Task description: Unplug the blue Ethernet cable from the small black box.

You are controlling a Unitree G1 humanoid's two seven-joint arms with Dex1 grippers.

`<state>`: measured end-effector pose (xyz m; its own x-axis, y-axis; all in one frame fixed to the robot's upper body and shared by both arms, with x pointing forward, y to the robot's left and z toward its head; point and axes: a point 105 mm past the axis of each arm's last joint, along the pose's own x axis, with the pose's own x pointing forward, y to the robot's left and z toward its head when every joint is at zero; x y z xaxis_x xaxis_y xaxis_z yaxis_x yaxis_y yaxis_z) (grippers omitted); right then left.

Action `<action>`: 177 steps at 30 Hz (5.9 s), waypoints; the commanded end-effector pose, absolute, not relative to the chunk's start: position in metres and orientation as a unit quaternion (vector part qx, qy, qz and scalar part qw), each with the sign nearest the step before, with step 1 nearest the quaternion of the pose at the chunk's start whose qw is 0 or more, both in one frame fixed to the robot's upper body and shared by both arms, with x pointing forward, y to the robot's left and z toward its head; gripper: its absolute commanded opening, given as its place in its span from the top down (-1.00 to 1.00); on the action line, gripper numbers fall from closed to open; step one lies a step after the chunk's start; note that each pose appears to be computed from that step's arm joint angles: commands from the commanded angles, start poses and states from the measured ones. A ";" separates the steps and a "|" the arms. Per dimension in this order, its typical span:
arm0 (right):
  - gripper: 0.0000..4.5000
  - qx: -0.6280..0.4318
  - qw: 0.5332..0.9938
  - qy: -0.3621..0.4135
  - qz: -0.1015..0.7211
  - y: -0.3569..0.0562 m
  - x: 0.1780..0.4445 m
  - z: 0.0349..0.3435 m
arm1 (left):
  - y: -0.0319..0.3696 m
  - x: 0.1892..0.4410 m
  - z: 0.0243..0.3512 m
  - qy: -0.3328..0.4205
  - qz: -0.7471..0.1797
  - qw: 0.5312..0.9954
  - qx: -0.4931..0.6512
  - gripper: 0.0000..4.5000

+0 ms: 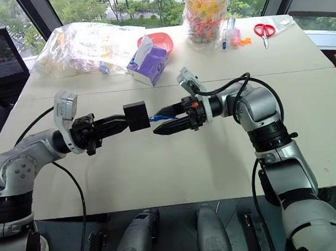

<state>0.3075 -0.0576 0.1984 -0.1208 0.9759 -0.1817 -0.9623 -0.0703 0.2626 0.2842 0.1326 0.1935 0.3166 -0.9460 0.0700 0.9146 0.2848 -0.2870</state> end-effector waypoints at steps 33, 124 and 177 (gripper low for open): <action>0.06 0.018 0.651 0.143 0.746 -0.054 0.306 0.209 | 0.124 0.265 0.204 0.046 -0.616 0.780 -0.103 0.81; 0.98 -0.069 0.767 0.160 0.617 -0.125 0.364 0.171 | 0.149 0.260 0.205 0.024 -0.574 0.818 -0.034 0.81; -1.00 -0.109 0.912 0.041 0.394 -0.174 0.390 0.187 | 0.147 0.343 0.074 0.002 -0.355 0.927 0.123 -0.98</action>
<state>0.3945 -0.1759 0.1715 0.6911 0.6916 -0.2098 -0.7211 0.6794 -0.1357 0.3462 0.1280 0.0790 0.7203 -0.6917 -0.0516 0.6819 0.6926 0.2351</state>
